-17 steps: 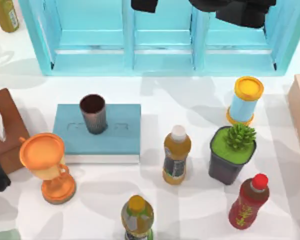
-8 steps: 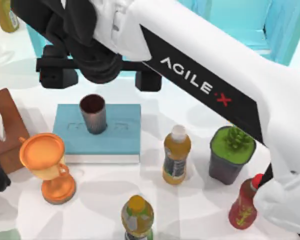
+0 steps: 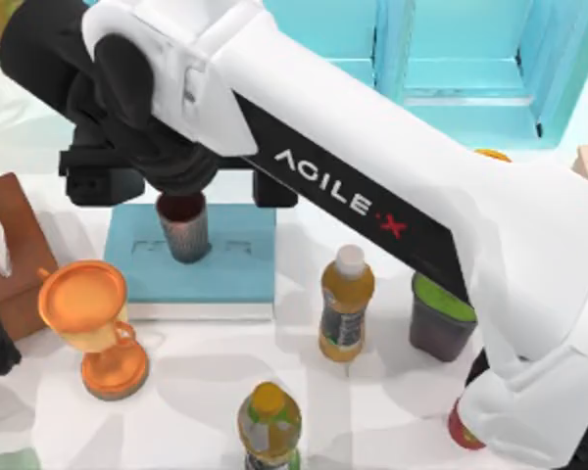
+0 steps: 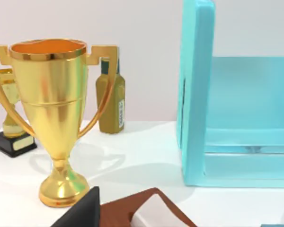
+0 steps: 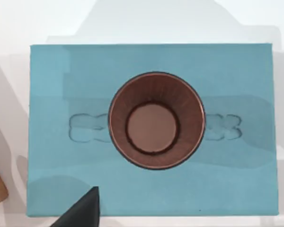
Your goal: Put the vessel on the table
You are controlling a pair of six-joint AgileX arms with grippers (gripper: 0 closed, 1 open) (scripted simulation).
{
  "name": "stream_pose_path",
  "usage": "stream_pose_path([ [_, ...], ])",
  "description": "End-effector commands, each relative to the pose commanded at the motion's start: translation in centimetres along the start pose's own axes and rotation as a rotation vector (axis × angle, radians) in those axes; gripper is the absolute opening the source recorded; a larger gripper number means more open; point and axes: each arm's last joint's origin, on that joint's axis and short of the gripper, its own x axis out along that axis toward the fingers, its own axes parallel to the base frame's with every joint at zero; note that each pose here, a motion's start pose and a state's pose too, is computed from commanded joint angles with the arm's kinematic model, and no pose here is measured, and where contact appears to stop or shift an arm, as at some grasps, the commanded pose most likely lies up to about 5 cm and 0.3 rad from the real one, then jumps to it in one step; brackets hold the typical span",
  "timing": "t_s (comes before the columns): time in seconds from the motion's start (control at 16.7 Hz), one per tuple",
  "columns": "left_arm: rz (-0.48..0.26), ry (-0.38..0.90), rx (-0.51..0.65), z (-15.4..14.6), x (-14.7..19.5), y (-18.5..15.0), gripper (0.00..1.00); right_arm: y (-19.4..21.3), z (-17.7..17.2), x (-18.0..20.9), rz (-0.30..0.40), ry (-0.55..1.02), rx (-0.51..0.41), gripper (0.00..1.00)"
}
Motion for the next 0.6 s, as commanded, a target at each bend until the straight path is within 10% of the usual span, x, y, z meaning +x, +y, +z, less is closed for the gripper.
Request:
stream_pose_path([
  [0.6, 0.000, 0.000, 0.000, 0.0, 0.0, 0.0, 1.00, 0.3, 0.3, 7.2, 0.002, -0.001, 0.001, 1.00],
])
